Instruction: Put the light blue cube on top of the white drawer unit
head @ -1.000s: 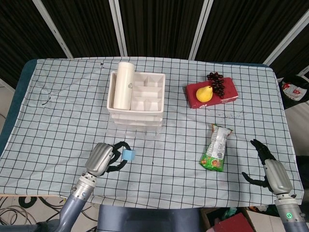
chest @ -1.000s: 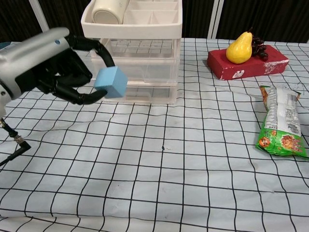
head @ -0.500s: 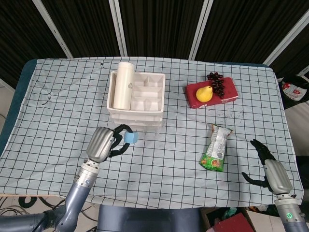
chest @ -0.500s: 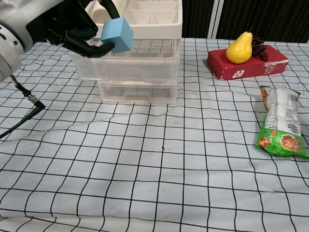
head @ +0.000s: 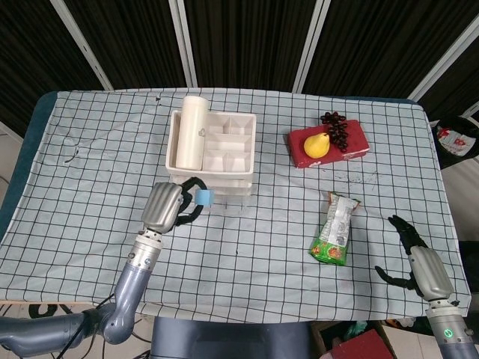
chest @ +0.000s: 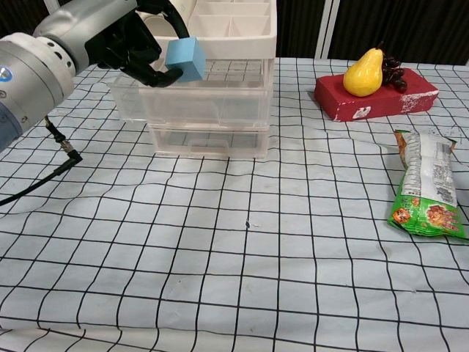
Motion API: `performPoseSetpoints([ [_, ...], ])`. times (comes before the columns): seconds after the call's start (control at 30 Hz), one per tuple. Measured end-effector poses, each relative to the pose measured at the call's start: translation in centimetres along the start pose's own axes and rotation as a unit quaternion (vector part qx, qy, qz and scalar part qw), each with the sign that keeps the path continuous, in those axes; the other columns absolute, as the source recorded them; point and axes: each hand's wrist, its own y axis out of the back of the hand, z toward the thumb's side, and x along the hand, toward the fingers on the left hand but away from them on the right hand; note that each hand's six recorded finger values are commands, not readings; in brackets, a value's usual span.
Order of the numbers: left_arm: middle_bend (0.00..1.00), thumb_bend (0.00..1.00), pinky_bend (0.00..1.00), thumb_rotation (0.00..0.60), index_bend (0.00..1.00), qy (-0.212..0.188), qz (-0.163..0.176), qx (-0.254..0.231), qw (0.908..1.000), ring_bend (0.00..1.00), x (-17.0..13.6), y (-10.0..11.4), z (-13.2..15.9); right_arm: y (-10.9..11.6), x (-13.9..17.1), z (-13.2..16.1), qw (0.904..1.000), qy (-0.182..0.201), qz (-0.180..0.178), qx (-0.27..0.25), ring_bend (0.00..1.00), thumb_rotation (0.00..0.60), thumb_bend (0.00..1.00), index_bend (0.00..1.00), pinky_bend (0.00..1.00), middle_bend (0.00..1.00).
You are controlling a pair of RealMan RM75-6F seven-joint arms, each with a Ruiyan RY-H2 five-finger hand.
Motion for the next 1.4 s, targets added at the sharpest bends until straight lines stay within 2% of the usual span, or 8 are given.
performPoseSetpoints([
  [0.13, 1.00, 0.18, 0.95, 0.600, 0.39, 0.008, 0.000, 0.006, 0.9999, 1.00, 0.3, -0.1, -0.3, 0.0, 0.0, 0.0, 1.0000, 0.000, -0.001, 0.001, 0.00, 0.600, 0.20, 0.00, 0.15, 0.00],
  [0.4, 1.00, 0.15, 0.95, 0.600, 0.38, -0.001, 0.008, 0.001, 1.0000, 1.00, 0.2, 0.3, 0.1, 0.0, 0.0, 0.0, 1.0000, 0.000, 0.000, 0.001, 0.00, 0.600, 0.21, 0.00, 0.15, 0.00],
  [0.5, 1.00, 0.19, 0.95, 0.600, 0.40, -0.005, 0.006, -0.002, 1.0000, 1.00, -0.1, 0.4, 0.2, 0.0, 0.0, 0.0, 1.0000, 0.000, 0.000, 0.001, 0.00, 0.600, 0.21, 0.00, 0.15, 0.00],
  [0.7, 1.00, 0.36, 0.96, 0.600, 0.62, -0.020, -0.007, -0.018, 0.9996, 1.00, -1.8, 0.3, 0.4, 0.0, 0.0, 0.0, 1.0000, -0.001, 0.000, 0.001, 0.00, 0.600, 0.20, 0.00, 0.15, 0.00],
  [0.8, 1.00, 0.39, 0.96, 0.600, 0.67, -0.023, -0.019, -0.032, 0.9990, 1.00, -3.1, -0.1, 0.2, 0.0, 0.0, 0.0, 1.0000, -0.001, 0.001, 0.002, 0.00, 0.600, 0.20, 0.00, 0.15, 0.00],
  [1.03, 1.00, 0.38, 0.96, 0.600, 0.67, -0.026, -0.071, -0.029, 0.9967, 1.00, -6.0, -1.7, -0.2, -0.1, 0.0, 0.0, 1.0000, -0.001, 0.002, 0.003, 0.00, 0.600, 0.21, 0.00, 0.15, 0.00],
  [1.23, 1.00, 0.38, 0.96, 0.600, 0.65, -0.010, -0.118, -0.013, 0.9929, 1.00, -6.4, -3.7, -0.6, -0.1, 0.0, 0.0, 1.0000, -0.003, 0.002, 0.001, 0.00, 0.600, 0.21, 0.00, 0.15, 0.00],
  [1.4, 1.00, 0.38, 0.95, 0.600, 0.64, 0.002, -0.142, -0.005, 0.9899, 0.98, -5.9, -5.0, -0.5, -0.1, -0.1, 0.0, 1.0000, -0.004, 0.002, -0.001, 0.00, 0.600, 0.21, 0.00, 0.15, 0.00],
])
